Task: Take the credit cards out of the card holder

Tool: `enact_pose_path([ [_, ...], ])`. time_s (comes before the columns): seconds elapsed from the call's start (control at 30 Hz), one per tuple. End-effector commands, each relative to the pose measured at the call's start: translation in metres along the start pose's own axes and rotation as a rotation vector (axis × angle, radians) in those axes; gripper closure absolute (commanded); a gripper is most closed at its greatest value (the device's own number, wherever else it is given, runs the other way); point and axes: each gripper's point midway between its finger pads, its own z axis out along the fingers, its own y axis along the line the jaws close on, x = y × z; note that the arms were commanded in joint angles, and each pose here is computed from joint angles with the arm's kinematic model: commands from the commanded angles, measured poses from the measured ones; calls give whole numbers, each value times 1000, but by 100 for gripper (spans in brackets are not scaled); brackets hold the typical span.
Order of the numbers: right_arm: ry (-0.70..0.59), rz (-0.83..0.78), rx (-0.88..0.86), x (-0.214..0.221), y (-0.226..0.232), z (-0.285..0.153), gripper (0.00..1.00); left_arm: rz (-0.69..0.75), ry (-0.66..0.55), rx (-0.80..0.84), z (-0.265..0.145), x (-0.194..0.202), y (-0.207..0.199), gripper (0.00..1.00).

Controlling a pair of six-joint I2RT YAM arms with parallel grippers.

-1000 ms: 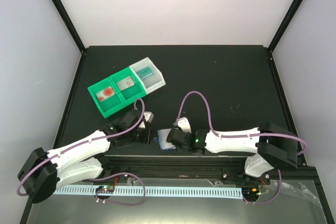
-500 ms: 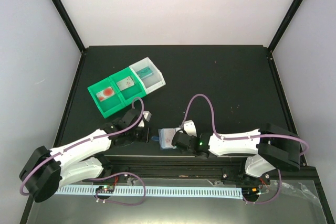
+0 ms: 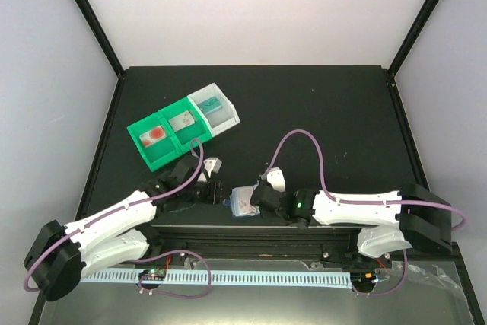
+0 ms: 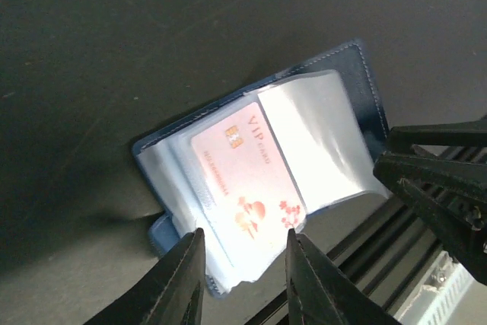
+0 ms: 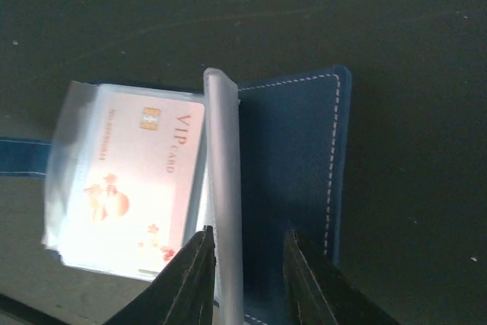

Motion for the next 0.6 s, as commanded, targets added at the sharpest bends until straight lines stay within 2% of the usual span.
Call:
enact_pose_path([
  [0.0,-24,2,-42,-18,13,-13,72,4,0,91,3,-11,-21,71],
  [0.2,-42,3,-206,-31,44,-38,72,-14,17,127,12,-9,-24,78],
  [0.33,-52,-9,-381,-34,76,-46,79,-37,31,135,18,-6,-21,80],
  [0.57,27,-35,-428,-18,108,-18,85,-85,36,110,20,-3,-3,83],
])
